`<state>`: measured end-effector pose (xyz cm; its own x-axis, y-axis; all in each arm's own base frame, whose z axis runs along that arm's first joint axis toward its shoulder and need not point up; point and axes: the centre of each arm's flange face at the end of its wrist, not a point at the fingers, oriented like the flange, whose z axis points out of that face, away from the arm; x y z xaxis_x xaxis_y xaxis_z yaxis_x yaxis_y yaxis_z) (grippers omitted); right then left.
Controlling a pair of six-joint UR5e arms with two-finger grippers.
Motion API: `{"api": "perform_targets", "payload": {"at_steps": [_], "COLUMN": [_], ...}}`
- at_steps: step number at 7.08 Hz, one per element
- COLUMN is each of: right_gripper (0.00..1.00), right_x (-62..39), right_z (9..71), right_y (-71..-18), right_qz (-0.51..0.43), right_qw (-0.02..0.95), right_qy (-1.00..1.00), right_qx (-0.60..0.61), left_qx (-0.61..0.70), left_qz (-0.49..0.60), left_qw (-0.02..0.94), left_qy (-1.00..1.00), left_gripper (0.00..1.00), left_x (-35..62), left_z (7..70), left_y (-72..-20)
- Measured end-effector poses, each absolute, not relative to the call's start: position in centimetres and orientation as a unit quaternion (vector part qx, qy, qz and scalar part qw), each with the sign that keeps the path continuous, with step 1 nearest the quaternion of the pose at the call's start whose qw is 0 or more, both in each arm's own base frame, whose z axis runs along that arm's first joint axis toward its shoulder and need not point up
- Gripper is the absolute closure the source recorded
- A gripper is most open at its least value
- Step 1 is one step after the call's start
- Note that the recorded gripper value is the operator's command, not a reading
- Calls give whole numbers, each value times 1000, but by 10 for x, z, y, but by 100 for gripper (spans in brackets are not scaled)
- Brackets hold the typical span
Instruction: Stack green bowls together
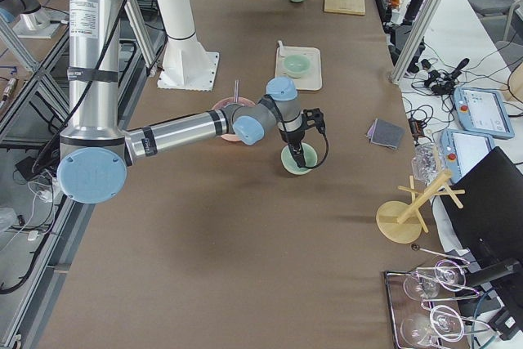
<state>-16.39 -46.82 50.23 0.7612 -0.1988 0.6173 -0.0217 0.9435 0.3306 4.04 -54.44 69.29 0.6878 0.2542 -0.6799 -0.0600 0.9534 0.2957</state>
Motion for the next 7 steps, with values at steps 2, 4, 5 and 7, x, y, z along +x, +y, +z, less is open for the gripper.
{"api": "perform_targets", "payload": {"at_steps": [2, 4, 5, 7], "right_gripper": [0, 0, 0, 0], "right_x": [-165, -165, -165, -165], "right_z": [500, 500, 500, 500], "right_y": [-468, -467, -467, -467], "right_qz": [-50, -51, -52, -52], "right_qw": [923, 922, 922, 922], "right_qy": [-345, -345, -346, -346], "right_qx": [165, 167, 167, 168], "left_qx": [121, 119, 119, 121], "left_qz": [88, 89, 91, 93], "left_qw": [905, 903, 901, 899], "left_qy": [398, 404, 406, 409], "left_gripper": [14, 54, 72, 100], "left_x": [75, 91, 92, 91], "left_z": [703, 709, 714, 719], "left_y": [-535, -526, -519, -510]}}
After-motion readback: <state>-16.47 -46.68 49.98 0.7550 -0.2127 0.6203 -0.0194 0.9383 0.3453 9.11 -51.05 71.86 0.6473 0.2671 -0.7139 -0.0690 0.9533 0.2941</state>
